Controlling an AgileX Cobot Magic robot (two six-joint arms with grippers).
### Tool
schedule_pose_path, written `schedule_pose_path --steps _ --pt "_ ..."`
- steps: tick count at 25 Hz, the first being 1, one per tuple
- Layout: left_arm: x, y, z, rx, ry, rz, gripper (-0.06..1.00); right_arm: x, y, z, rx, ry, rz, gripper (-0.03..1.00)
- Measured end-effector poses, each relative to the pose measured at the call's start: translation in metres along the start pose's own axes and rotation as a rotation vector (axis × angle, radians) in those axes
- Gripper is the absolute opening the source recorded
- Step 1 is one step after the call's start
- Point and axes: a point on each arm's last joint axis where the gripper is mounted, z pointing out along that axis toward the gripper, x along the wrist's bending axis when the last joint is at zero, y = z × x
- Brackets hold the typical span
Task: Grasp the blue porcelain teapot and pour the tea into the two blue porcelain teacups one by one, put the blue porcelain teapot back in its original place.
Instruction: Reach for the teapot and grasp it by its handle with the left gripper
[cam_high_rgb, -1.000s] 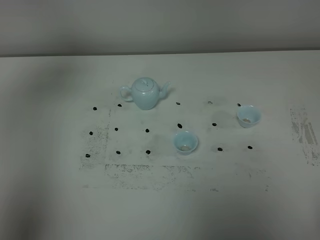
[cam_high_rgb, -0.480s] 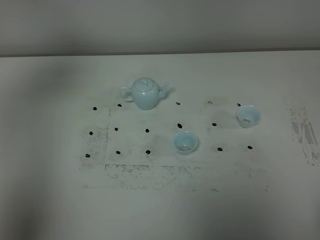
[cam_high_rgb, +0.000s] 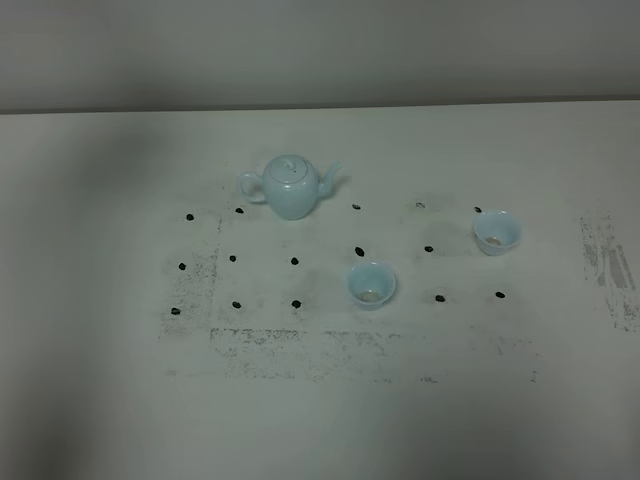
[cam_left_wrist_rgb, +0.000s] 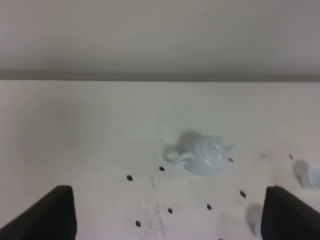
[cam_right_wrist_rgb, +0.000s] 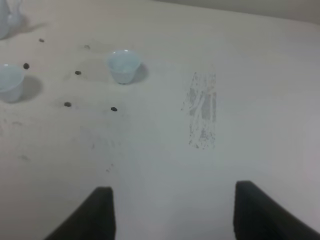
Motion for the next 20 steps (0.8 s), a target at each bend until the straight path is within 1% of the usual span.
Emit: schedule_pose_path --steps 1,2,4,7,8,12,15,18,20 --pt "-0.006 0.0 0.004 0.015 -0.005 0.029 0.72 0.0 0.0 0.0 0.0 0.0 0.0 0.5" --pt "-0.02 0.001 0.014 0.028 0.001 0.097 0.72 0.0 0.0 0.0 0.0 0.0 0.0 0.5" --pt "-0.034 0.002 0.027 0.047 0.015 0.173 0.72 0.0 0.0 0.0 0.0 0.001 0.0 0.5" --pt "-0.047 0.001 0.05 0.092 0.064 0.235 0.72 0.0 0.0 0.0 0.0 0.001 0.0 0.5" --pt "-0.051 0.0 0.061 0.112 0.076 0.241 0.72 0.0 0.0 0.0 0.0 0.001 0.0 0.5" --pt "-0.061 -0.012 0.111 0.256 0.141 0.307 0.72 0.0 0.0 0.0 0.001 0.001 0.0 0.5" --pt "-0.068 -0.025 0.152 0.359 0.211 0.373 0.72 0.0 0.0 0.0 0.001 0.001 0.0 0.5" --pt "-0.072 -0.036 0.188 0.409 0.301 0.436 0.72 0.0 0.0 0.0 0.001 0.001 0.0 0.5" --pt "-0.073 -0.041 0.209 0.406 0.354 0.456 0.72 0.0 0.0 0.0 0.001 0.001 0.0 0.5"
